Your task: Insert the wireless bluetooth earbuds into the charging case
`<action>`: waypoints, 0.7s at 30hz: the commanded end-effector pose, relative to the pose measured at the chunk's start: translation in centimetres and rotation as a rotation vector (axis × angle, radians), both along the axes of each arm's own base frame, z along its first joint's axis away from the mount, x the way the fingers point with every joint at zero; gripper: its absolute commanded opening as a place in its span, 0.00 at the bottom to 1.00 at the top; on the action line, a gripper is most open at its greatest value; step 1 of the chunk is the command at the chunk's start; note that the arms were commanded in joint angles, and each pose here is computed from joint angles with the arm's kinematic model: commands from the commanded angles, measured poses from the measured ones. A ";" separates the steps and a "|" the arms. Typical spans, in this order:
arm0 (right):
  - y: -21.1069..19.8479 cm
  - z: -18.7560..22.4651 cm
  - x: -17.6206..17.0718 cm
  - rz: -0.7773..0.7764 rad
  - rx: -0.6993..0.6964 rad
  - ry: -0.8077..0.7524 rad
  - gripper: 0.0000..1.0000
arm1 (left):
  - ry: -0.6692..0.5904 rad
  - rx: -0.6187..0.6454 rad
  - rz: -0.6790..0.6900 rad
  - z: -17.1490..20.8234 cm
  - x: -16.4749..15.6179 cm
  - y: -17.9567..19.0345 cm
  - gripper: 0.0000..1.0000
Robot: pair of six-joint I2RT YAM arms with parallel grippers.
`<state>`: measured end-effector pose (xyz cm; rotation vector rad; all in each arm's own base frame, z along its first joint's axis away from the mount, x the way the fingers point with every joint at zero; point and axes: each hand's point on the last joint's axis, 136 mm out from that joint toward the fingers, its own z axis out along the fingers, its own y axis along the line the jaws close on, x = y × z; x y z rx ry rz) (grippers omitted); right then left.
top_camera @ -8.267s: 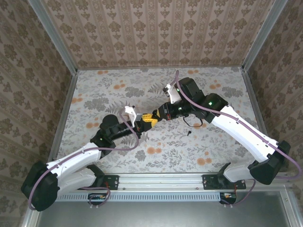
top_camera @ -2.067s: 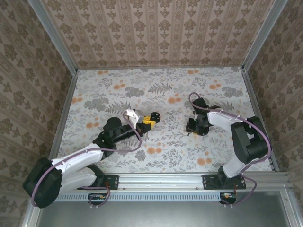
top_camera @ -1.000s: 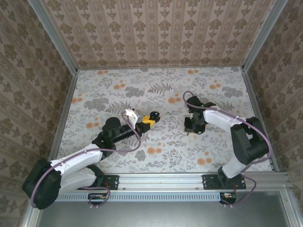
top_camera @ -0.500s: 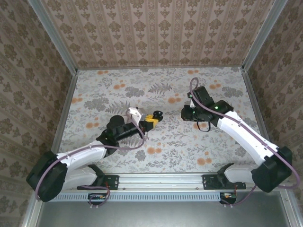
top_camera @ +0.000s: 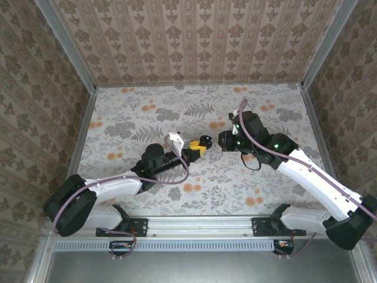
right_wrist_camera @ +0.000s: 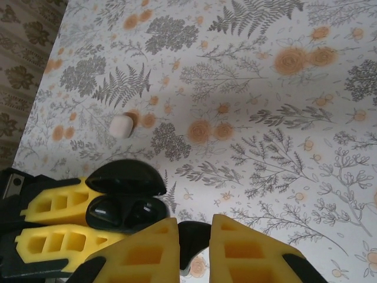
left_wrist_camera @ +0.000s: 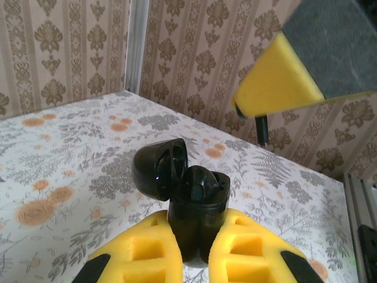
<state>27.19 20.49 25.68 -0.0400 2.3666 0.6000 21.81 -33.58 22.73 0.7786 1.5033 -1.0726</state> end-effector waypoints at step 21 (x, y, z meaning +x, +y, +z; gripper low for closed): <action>3.7 3.4 0.9 0.040 0.000 -0.113 0.13 | -0.056 -0.075 0.025 2.7 -0.1 -0.8 0.00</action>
